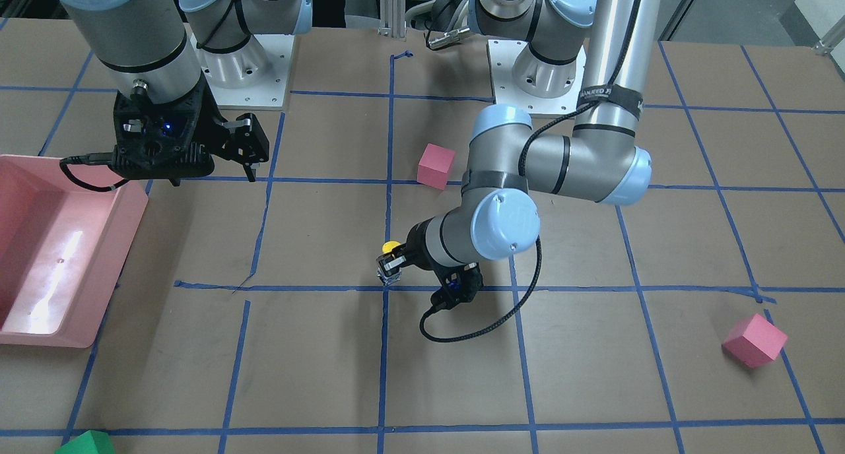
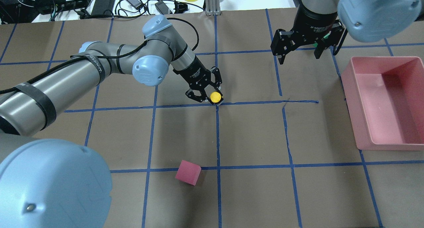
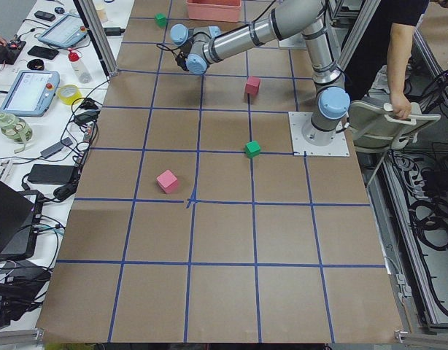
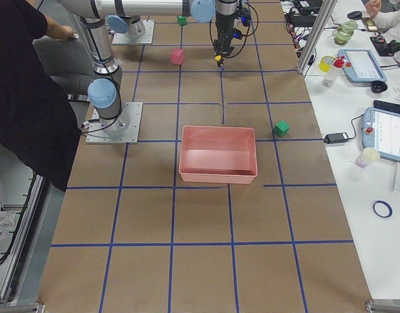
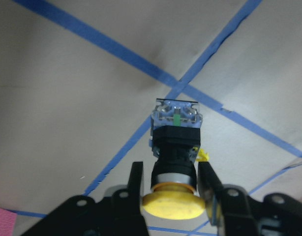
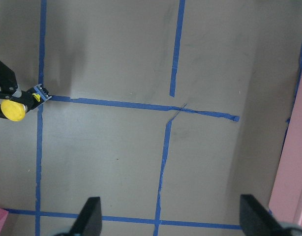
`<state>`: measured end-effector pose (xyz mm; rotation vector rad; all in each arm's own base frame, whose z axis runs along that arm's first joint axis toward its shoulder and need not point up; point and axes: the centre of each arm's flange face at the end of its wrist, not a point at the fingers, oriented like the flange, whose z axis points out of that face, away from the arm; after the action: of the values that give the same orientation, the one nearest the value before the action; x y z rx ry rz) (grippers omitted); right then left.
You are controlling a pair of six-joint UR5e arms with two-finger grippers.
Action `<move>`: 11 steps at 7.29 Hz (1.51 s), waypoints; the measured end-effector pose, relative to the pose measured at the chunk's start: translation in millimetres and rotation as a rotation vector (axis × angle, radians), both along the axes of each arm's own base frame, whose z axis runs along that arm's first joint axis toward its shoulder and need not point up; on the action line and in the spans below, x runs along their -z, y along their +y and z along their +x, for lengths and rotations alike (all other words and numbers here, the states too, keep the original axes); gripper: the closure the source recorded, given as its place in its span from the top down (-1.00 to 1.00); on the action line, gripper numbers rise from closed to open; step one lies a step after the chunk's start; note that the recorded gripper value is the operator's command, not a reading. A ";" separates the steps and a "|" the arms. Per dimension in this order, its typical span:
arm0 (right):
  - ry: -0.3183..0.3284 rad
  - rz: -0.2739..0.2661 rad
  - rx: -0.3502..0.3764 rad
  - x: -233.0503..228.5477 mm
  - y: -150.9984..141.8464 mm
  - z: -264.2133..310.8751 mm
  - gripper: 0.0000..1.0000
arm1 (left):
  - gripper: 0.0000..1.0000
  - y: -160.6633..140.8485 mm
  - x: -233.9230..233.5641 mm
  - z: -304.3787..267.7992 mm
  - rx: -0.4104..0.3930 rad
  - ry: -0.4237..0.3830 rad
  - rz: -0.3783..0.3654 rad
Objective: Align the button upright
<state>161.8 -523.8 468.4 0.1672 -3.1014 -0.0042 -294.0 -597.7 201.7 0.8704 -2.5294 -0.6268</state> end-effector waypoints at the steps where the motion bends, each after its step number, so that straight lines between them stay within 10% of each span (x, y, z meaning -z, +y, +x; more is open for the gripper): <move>1: 0.001 0.000 0.000 0.1 0.0 -0.2 1.00 | -1.00 -7.9 10.1 -2.6 -0.046 0.008 0.046; 4: -0.001 -0.006 -0.001 0.3 -0.4 0.0 1.00 | -1.00 -12.0 0.7 3.0 -0.258 -0.073 0.231; 5: -0.001 -0.007 -0.001 0.2 -0.5 0.0 1.00 | -0.66 -9.7 -0.9 4.5 -0.279 -0.087 0.261; 6: -0.002 -0.007 -0.002 0.0 -0.4 0.1 1.00 | 0.98 -7.7 2.6 5.0 -0.284 -0.092 0.276; 11: -0.009 -0.013 -0.010 -2.2 -0.8 0.8 1.00 | 1.00 -6.2 -31.3 12.8 -0.206 -0.161 0.123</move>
<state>162.7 -524.5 470.6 0.1821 -3.1088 0.0173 -281.3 -603.9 233.0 1.2530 -2.5158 -0.6743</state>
